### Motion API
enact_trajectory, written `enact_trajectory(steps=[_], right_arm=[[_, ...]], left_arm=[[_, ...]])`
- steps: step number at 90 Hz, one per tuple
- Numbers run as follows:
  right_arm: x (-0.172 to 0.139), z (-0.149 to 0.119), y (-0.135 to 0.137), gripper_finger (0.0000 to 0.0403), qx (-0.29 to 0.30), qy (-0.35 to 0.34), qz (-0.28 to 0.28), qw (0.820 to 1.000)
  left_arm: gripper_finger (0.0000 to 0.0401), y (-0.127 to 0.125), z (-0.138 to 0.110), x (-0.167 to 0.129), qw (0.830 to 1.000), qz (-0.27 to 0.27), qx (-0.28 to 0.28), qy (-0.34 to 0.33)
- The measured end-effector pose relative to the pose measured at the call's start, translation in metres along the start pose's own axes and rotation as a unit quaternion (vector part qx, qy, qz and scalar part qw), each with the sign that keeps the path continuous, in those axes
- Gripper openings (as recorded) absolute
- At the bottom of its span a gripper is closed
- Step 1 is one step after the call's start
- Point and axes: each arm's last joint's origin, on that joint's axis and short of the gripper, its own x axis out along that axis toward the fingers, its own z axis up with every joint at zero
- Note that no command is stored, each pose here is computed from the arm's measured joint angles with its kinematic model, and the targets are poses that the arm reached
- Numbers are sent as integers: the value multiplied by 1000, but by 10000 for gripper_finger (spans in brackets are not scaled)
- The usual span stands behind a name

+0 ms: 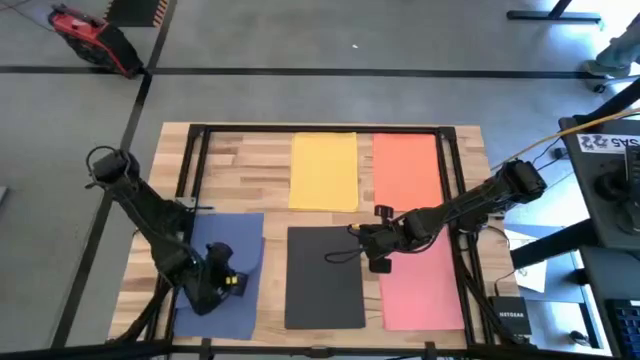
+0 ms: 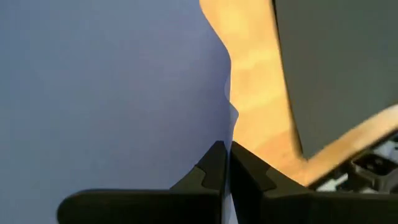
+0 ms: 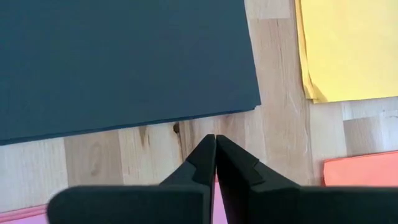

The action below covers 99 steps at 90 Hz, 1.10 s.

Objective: Organize paper
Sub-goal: Stack the blue colored paper on top of the blue colored papers

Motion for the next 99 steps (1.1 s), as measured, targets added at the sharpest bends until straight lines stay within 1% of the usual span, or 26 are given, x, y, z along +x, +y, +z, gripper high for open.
enact_trajectory(steps=[9,27,46,60,87,99], right_arm=[[0,0,0,0,0,0,0,1000],[0,0,0,0,0,0,0,1000],[0,0,0,0,0,0,0,1000],[0,0,0,0,0,0,0,1000],[0,0,0,0,3,3,7,1000],[0,0,1,0,11,5,11,1000]], left_arm=[[0,-4,-10,-2,1000,-4,-6,8],[0,-17,-28,-3,1000,-8,1,17],[0,-27,-48,3,1000,-5,11,21],[0,-24,-61,8,999,12,20,30],[0,-15,-72,15,998,37,40,34],[0,-12,-76,17,996,41,72,37]])
